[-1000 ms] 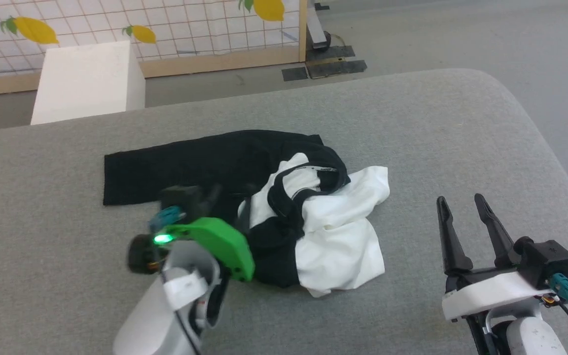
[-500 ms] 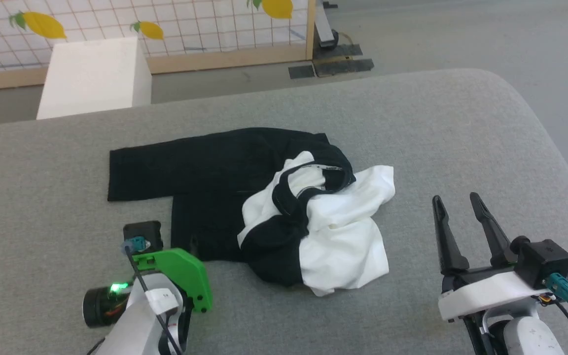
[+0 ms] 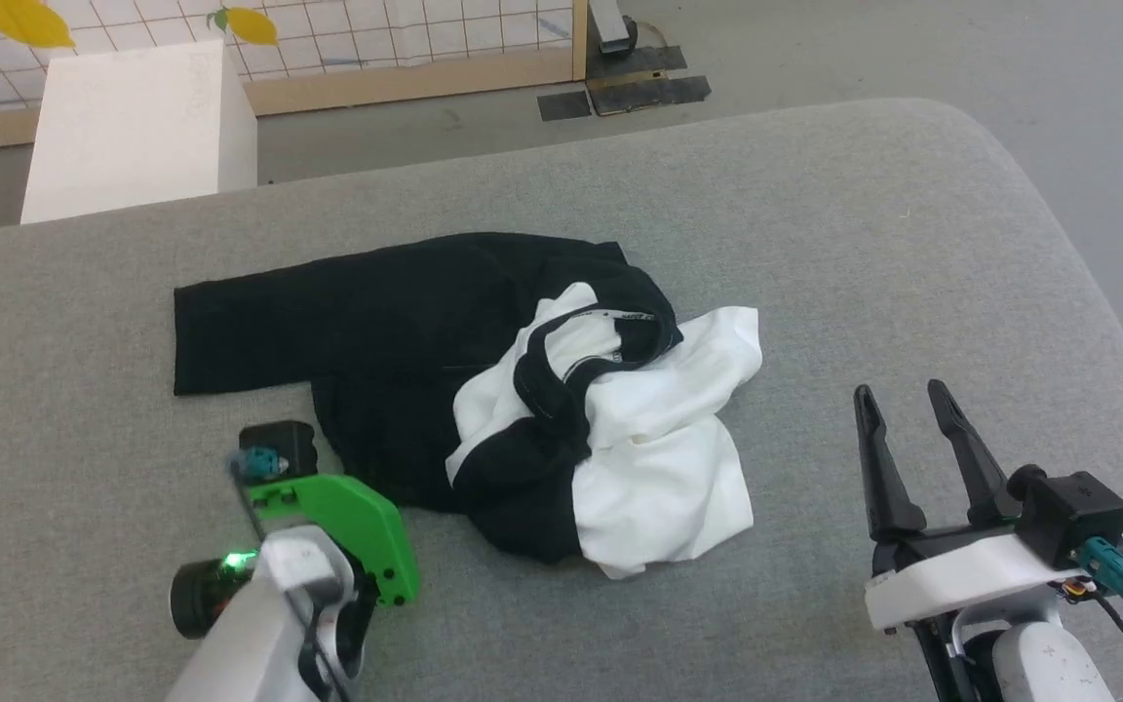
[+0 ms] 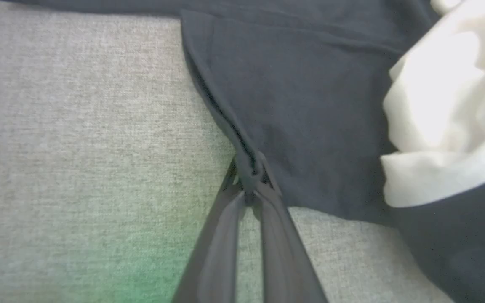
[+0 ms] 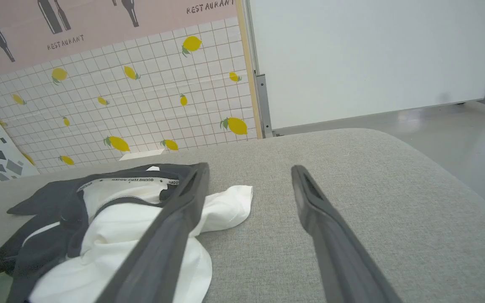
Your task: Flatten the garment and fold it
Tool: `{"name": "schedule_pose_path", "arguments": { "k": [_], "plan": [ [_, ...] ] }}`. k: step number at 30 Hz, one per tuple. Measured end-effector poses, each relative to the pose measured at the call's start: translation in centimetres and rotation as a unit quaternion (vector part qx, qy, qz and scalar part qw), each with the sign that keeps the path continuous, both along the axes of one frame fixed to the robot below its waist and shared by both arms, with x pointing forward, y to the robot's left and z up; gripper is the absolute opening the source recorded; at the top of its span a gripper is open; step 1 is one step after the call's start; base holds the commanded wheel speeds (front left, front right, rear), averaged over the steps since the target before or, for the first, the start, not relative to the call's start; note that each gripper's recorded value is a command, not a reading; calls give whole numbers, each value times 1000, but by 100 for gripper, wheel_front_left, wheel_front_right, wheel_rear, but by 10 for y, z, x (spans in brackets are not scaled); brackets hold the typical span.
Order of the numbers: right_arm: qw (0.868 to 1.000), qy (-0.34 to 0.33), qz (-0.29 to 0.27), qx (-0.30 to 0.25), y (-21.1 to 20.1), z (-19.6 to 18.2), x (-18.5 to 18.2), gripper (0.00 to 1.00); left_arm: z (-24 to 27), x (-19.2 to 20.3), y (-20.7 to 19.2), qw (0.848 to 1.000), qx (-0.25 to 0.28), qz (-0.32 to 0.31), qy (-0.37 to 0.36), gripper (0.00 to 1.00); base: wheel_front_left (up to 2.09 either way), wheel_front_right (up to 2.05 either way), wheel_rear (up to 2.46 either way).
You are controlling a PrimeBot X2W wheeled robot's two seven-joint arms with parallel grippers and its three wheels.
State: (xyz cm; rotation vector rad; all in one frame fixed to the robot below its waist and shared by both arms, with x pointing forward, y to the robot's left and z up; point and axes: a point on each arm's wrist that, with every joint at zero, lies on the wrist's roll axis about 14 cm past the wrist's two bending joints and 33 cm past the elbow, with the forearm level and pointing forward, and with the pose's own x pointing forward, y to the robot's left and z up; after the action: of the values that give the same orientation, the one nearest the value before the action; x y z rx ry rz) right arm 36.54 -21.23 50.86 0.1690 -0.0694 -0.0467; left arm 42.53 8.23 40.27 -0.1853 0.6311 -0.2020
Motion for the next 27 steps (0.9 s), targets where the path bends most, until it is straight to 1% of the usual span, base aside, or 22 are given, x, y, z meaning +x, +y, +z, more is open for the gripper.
{"name": "schedule_pose_path", "arguments": {
  "k": [2, 4, 7, 9, 14, 17, 19, 20, 21, 22, 25, 27],
  "plan": [
    [1000, -3, 3, 0, 2, 2, 1, 100, 13, 4, 11, 999, -14, 30, -42, 0, 0, 0, 0],
    [1000, -6, 7, 1, 5, 3, 2, 100, 29, 9, 30, 994, -18, 68, -88, 0, 0, 0, 0],
    [1000, -12, 15, 2, 10, 7, 4, 100, 56, 13, 79, 978, -2, 141, -155, 0, 0, 0, 0],
    [1000, -15, 23, 3, 15, 9, 6, 100, 66, 6, 113, 968, 17, 181, -175, 0, 0, 0, 0],
    [999, -15, 43, 5, 28, 9, 8, 100, 73, -30, 187, 944, 69, 268, -179, 0, 0, 0, 0],
    [998, -15, 56, 6, 37, 10, 12, 100, 65, -60, 223, 932, 108, 312, -152, 0, 0, 0, 0],
    [998, -16, 62, 7, 41, 10, 14, 100, 58, -79, 239, 924, 122, 338, -129, 0, 0, 0, 0],
    [998, -16, 65, 7, 43, 11, 15, 100, 53, -88, 242, 924, 122, 345, -116, 0, 0, 0, 0],
    [998, -15, 68, 7, 45, 11, 17, 100, 50, -94, 242, 924, 118, 347, -110, 83, 0, 0, 0],
    [997, -15, 71, 7, 46, 11, 18, 100, 49, -97, 241, 925, 111, 348, -109, 100, 0, 0, 0],
    [997, -10, 76, 3, 49, 10, 22, 100, 52, -98, 226, 929, 81, 338, -128, 100, 0, 0, 0],
    [997, -4, 76, -1, 49, 8, 27, 100, 61, -94, 216, 926, 59, 334, -163, 100, 0, 0, 0]
  ]
}}
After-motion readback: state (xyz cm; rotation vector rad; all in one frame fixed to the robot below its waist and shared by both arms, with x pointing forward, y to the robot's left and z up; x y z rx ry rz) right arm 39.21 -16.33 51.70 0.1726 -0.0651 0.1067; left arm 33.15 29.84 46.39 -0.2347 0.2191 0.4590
